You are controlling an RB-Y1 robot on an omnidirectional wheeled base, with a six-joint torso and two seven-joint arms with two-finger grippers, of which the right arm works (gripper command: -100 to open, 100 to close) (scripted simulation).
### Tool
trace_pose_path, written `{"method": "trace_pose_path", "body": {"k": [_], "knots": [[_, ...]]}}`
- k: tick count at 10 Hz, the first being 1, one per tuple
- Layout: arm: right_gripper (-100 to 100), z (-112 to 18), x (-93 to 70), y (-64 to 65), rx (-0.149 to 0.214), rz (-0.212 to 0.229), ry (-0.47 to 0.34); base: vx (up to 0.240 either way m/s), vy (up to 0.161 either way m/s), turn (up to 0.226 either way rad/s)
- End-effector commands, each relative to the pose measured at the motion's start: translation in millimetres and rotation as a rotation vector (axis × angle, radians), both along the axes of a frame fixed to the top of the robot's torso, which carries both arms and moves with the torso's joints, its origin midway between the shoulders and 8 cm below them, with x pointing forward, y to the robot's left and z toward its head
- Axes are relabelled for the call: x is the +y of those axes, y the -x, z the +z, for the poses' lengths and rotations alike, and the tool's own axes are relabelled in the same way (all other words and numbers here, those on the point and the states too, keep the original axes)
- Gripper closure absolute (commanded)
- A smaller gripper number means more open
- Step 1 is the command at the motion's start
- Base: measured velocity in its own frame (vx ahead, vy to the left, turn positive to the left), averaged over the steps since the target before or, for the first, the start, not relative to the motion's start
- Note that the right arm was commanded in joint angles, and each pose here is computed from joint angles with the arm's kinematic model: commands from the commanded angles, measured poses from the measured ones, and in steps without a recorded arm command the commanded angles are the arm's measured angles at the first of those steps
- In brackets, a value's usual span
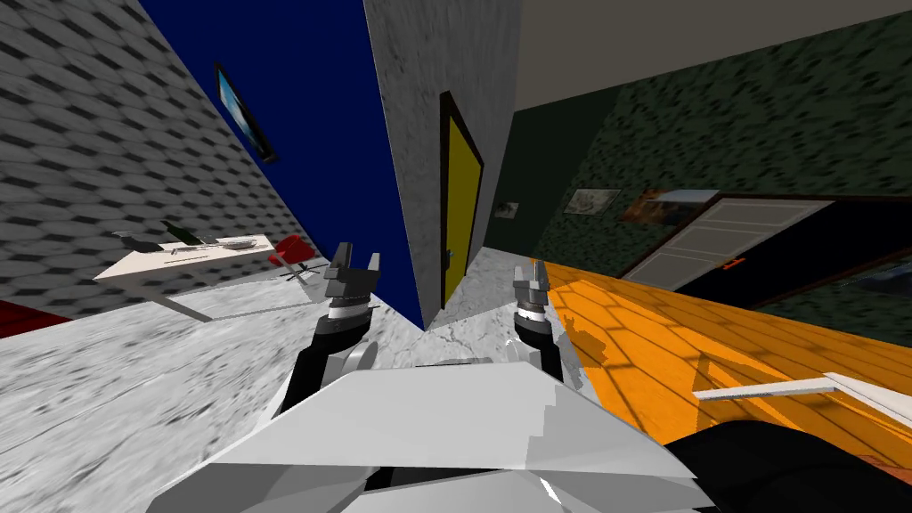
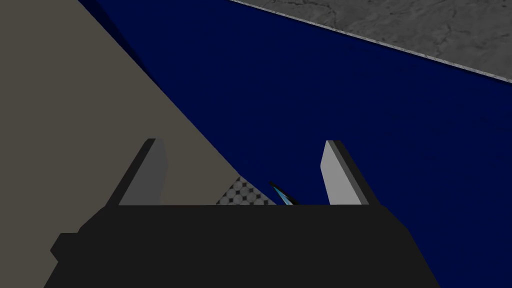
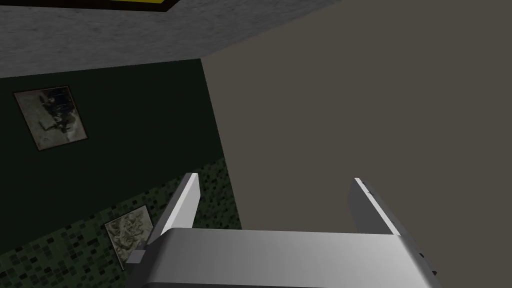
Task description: Pull the door open
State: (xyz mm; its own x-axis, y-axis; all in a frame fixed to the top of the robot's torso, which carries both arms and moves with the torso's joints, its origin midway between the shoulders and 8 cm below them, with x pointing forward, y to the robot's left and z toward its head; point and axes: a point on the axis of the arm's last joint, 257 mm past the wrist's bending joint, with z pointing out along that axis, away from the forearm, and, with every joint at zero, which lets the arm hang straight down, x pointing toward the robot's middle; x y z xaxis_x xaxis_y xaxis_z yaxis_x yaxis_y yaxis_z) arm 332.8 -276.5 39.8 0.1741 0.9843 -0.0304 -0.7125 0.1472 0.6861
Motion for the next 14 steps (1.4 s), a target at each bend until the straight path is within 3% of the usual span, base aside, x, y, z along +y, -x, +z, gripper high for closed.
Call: {"method": "trace_pose_path", "body": {"k": [1, 8, 14], "knots": [[-100, -7.7, 5.5, -7.8, 0.025, -0.017, 0.049, 0.142, -0.069, 0.145], [-100, -44.4, 19.0, -37.5, 0.121, -0.085, 0.241, 0.082, -0.073, 0.139], [-100, -84.2, 28.8, -65.0, 0.209, -0.151, 0.432, 0.082, -0.098, 0.174]]}}
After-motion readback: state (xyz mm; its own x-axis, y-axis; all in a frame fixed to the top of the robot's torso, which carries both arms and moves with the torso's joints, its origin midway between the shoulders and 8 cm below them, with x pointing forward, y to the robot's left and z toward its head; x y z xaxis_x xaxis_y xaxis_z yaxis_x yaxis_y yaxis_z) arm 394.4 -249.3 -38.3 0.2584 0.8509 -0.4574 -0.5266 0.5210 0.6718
